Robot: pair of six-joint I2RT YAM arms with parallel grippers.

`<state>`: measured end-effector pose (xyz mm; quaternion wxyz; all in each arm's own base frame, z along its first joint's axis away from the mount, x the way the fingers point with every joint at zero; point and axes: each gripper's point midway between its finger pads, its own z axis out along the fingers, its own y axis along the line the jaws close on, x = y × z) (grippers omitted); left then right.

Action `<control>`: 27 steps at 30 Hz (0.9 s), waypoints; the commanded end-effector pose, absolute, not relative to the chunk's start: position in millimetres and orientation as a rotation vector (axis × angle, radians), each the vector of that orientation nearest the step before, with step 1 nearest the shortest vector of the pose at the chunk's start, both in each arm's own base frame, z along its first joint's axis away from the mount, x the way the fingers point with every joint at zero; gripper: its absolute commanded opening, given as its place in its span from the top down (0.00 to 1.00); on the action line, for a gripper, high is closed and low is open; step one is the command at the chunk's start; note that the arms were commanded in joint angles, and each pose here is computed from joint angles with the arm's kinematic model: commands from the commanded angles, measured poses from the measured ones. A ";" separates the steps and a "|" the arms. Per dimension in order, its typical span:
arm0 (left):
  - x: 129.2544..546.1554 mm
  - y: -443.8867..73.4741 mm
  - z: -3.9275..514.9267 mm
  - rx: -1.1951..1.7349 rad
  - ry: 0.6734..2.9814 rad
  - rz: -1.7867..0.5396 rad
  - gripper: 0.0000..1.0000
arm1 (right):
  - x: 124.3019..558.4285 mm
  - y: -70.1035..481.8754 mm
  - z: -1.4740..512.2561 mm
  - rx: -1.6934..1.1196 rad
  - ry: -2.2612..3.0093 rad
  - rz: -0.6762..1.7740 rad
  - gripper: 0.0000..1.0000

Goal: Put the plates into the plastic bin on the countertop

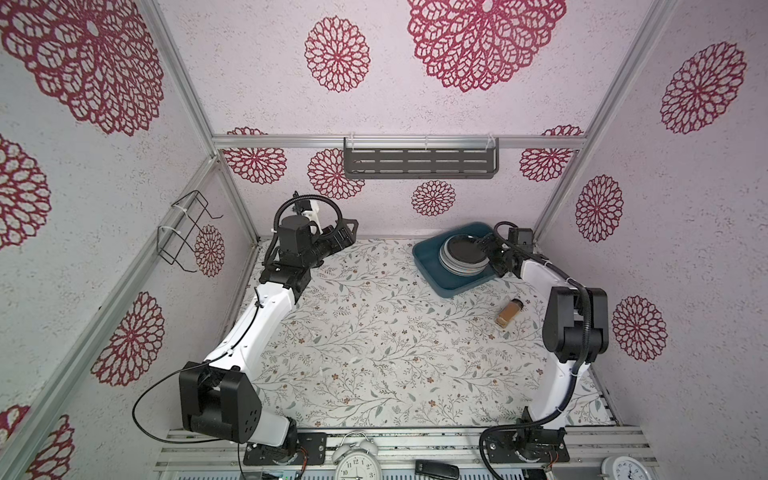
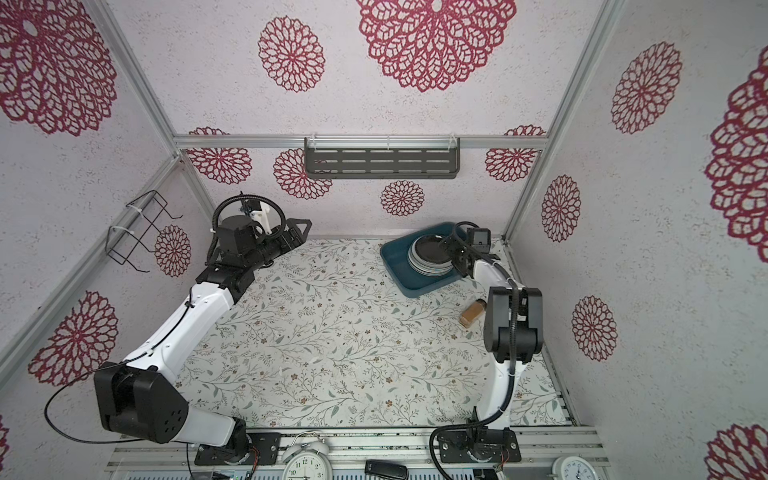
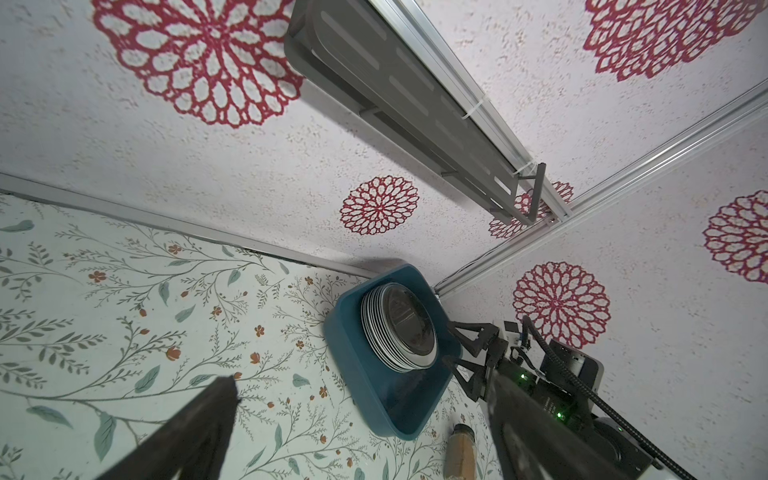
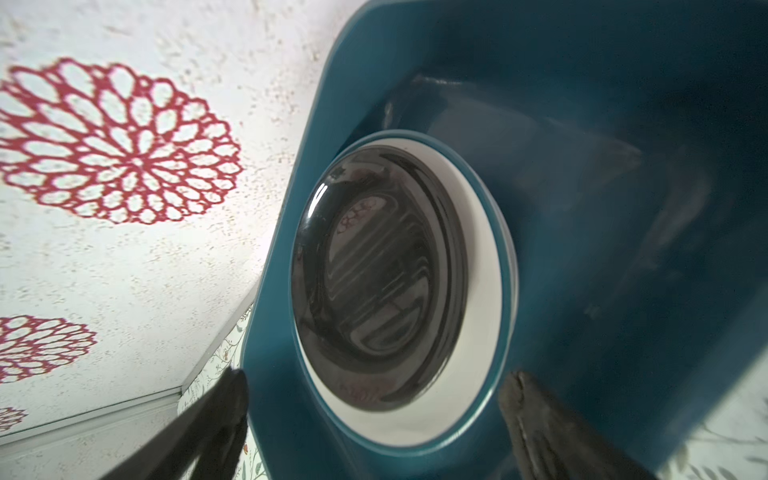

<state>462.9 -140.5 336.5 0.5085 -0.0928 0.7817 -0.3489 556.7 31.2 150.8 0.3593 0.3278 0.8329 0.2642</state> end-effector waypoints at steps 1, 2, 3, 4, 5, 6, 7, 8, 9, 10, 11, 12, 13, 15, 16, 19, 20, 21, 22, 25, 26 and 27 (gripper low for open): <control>469.4 -144.6 342.9 -0.201 1.866 -0.886 0.03 | 544.2 26.3 187.5 0.787 2.104 0.635 0.01; 470.3 -145.8 342.5 -0.198 1.869 -0.892 0.03 | 541.1 26.0 190.9 0.781 2.100 0.632 0.01; 471.3 -146.7 342.9 -0.196 1.870 -0.897 0.03 | 537.0 25.4 192.7 0.776 2.100 0.625 0.01; 472.2 -146.5 343.3 -0.197 1.871 -0.899 0.03 | 532.5 24.6 195.9 0.770 2.096 0.617 0.01; 472.9 -146.8 343.2 -0.198 1.873 -0.900 0.03 | 528.4 23.5 199.1 0.765 2.092 0.609 0.01; 472.9 -146.9 344.1 -0.197 1.872 -0.900 0.03 | 524.1 22.5 201.3 0.760 2.090 0.598 0.01; 472.7 -147.3 345.2 -0.196 1.871 -0.901 0.03 | 518.8 20.6 203.9 0.754 2.087 0.582 0.01; 472.3 -146.5 346.0 -0.197 1.871 -0.898 0.03 | 514.6 19.6 205.8 0.751 2.085 0.573 0.01; 472.2 -145.1 345.9 -0.200 1.874 -0.894 0.03 | 509.7 17.7 207.2 0.748 2.084 0.557 0.01; 471.4 -144.7 344.8 -0.200 1.879 -0.887 0.03 | 505.0 16.8 210.4 0.741 2.081 0.546 0.01; 470.5 -143.8 345.7 -0.199 1.878 -0.880 0.03 | 500.8 15.2 210.8 0.738 2.083 0.531 0.01; 469.5 -141.2 345.9 -0.205 1.878 -0.869 0.03 | 495.4 13.7 213.2 0.733 2.080 0.518 0.01; 468.0 -139.0 346.1 -0.207 1.877 -0.854 0.03 | 491.2 12.5 216.1 0.725 2.075 0.508 0.01; 464.2 -133.0 346.4 -0.218 1.876 -0.821 0.03 | 480.2 8.7 218.8 0.718 2.074 0.475 0.01; 461.7 -129.7 347.8 -0.219 1.872 -0.803 0.03 | 473.9 6.7 221.0 0.709 2.072 0.456 0.01; 452.3 -116.7 348.8 -0.234 1.874 -0.735 0.03 | 453.4 0.7 226.5 0.698 2.065 0.404 0.01; 448.9 -111.7 349.7 -0.239 1.869 -0.709 0.03 | 446.9 -0.9 228.0 0.691 2.063 0.389 0.01; 445.0 -105.0 348.8 -0.248 1.869 -0.676 0.03 | 439.5 -3.3 230.9 0.685 2.056 0.370 0.01; 440.6 -97.2 348.1 -0.261 1.868 -0.639 0.03 | 431.8 -5.3 233.6 0.681 2.048 0.353 0.01; 426.1 -70.9 341.5 -0.304 1.874 -0.521 0.03 | 407.3 -14.2 237.4 0.686 2.021 0.292 0.01; 421.5 -61.6 338.5 -0.322 1.875 -0.480 0.03 | 399.8 -17.4 236.5 0.693 2.015 0.271 0.01; 415.8 -50.6 334.5 -0.342 1.877 -0.426 0.03 | 390.5 -20.9 235.5 0.699 2.007 0.248 0.01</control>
